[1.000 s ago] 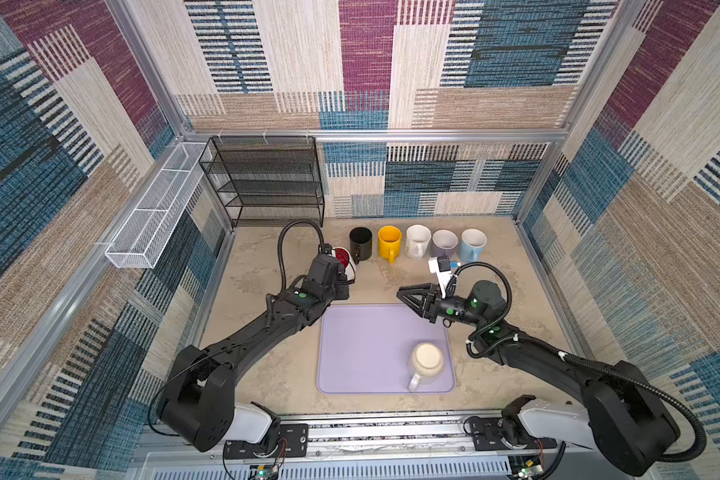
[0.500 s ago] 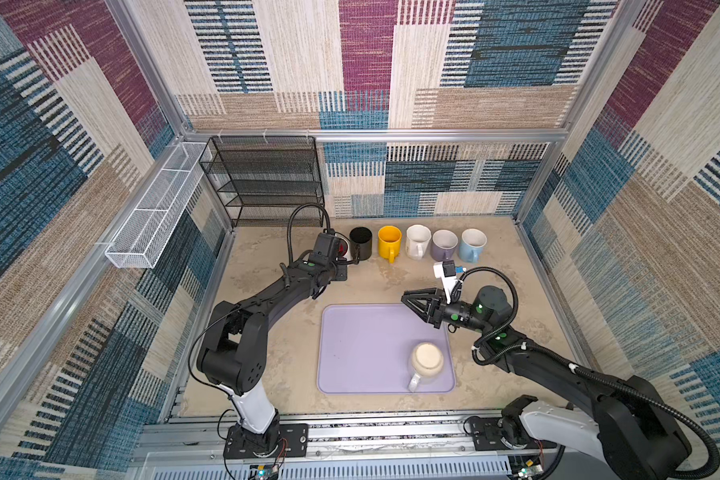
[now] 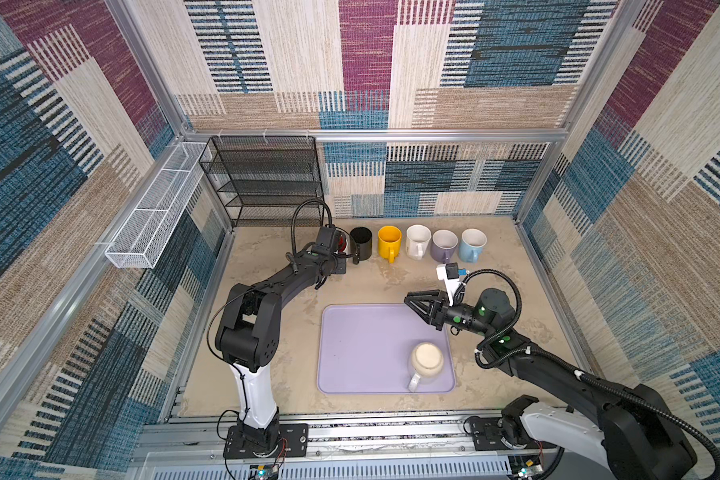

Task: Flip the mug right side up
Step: 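Carry the white mug with the left gripper beside the black mug, then lower the white mug upright onto the table with the left gripper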

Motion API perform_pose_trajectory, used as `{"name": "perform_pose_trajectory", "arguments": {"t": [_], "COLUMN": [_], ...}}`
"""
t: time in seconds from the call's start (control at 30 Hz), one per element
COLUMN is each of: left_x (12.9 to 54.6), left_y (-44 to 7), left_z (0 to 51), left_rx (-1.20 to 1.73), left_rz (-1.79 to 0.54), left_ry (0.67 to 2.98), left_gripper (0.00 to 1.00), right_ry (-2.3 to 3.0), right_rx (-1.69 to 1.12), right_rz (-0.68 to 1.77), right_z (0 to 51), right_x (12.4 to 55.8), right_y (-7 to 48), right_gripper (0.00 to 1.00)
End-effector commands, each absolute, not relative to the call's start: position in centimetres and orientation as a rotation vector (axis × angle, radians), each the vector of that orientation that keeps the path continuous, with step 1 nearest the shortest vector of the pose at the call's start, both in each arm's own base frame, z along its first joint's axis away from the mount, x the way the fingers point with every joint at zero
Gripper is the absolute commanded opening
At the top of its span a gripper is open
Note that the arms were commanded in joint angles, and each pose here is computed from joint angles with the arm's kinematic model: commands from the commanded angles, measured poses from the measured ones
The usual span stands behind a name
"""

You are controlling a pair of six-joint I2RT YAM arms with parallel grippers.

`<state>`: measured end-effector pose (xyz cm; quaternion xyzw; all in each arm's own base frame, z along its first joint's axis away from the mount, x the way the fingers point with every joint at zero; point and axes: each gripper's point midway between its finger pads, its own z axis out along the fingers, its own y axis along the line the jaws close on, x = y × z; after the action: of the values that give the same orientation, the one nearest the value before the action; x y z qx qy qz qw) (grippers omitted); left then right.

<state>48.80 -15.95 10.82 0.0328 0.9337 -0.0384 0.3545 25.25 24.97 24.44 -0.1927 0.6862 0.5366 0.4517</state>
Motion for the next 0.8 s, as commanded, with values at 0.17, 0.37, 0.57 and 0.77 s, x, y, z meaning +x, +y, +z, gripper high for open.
{"name": "perform_pose_trajectory", "arguments": {"t": [0.17,0.37,0.57,0.77], "left_x": [50.7,51.4,52.3,53.1], "left_y": [-15.5,-15.3,-15.0,-15.2], "left_z": [10.8,9.9,9.4,8.8], "left_rx": [0.077,0.060,0.046,0.048], "left_rz": [-0.049,-0.045,-0.040,-0.050], "left_ry": [2.393,2.400,2.404,2.415], "left_gripper": [0.00,0.00,0.00,0.00], "right_ry": [1.679,1.677,1.688,1.687], "right_rx": [-0.479,-0.477,-0.473,-0.468], "right_rz": [1.308,1.299,1.271,1.267], "right_z": [24.6,24.8,24.8,24.8], "right_x": [25.2,24.9,24.7,24.6], "right_y": [24.7,24.4,24.0,23.9], "right_gripper": [0.33,0.33,0.33,0.33]}}
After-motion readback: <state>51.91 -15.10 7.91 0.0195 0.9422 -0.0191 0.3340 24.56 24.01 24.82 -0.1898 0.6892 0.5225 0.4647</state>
